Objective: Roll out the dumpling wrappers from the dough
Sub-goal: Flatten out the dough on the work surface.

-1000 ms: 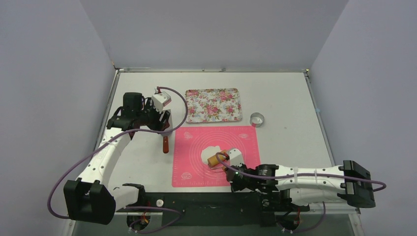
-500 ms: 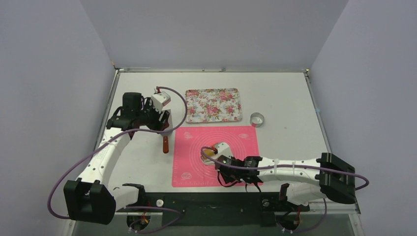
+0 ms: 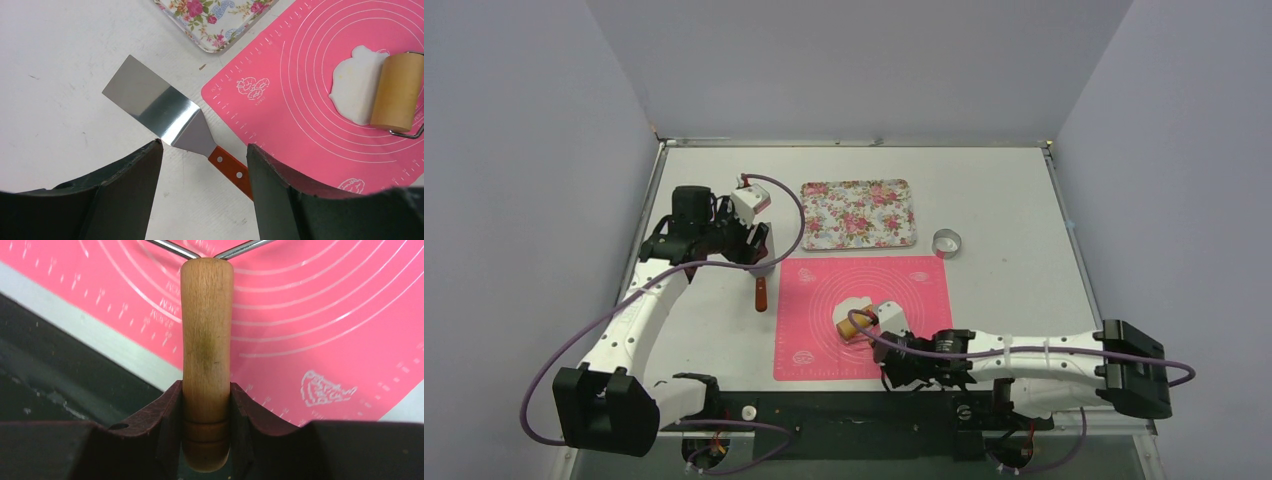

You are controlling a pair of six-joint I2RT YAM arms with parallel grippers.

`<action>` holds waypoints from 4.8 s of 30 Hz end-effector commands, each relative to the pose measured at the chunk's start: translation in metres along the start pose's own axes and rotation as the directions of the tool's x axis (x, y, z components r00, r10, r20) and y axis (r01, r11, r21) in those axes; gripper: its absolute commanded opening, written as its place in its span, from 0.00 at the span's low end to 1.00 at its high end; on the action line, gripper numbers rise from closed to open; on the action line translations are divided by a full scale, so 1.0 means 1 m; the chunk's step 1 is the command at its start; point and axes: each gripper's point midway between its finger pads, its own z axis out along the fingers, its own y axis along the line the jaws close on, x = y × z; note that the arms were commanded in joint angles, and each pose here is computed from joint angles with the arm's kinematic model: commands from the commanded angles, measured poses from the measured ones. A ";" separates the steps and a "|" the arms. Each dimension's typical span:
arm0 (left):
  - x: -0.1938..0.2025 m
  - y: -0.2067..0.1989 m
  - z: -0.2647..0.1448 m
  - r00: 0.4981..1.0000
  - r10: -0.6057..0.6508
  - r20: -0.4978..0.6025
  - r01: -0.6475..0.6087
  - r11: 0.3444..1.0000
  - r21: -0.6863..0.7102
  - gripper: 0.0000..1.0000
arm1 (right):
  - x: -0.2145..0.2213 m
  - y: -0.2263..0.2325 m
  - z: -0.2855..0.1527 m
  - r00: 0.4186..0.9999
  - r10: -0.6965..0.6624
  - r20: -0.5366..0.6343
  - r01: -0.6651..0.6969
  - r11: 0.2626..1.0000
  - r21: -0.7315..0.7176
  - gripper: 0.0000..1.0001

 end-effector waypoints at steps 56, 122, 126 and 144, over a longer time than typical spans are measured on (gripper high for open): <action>-0.030 0.009 -0.012 0.997 0.021 0.078 -0.020 1.000 -0.011 0.61 | -0.038 -0.001 -0.007 0.982 -0.166 -0.090 0.170 0.984 0.044 0.00; -0.028 0.020 -0.014 0.998 0.037 0.059 -0.034 0.998 -0.046 0.61 | -0.050 -0.021 0.027 0.947 -0.226 -0.228 0.236 0.972 0.016 0.00; -0.031 0.020 -0.016 0.997 0.037 0.063 -0.034 0.998 -0.046 0.61 | -0.032 -0.019 0.023 0.951 -0.185 -0.249 0.191 0.982 -0.001 0.00; -0.033 0.021 -0.018 0.997 0.037 0.071 -0.033 0.998 -0.050 0.61 | -0.037 -0.010 0.019 0.961 -0.154 -0.229 0.153 0.988 -0.020 0.00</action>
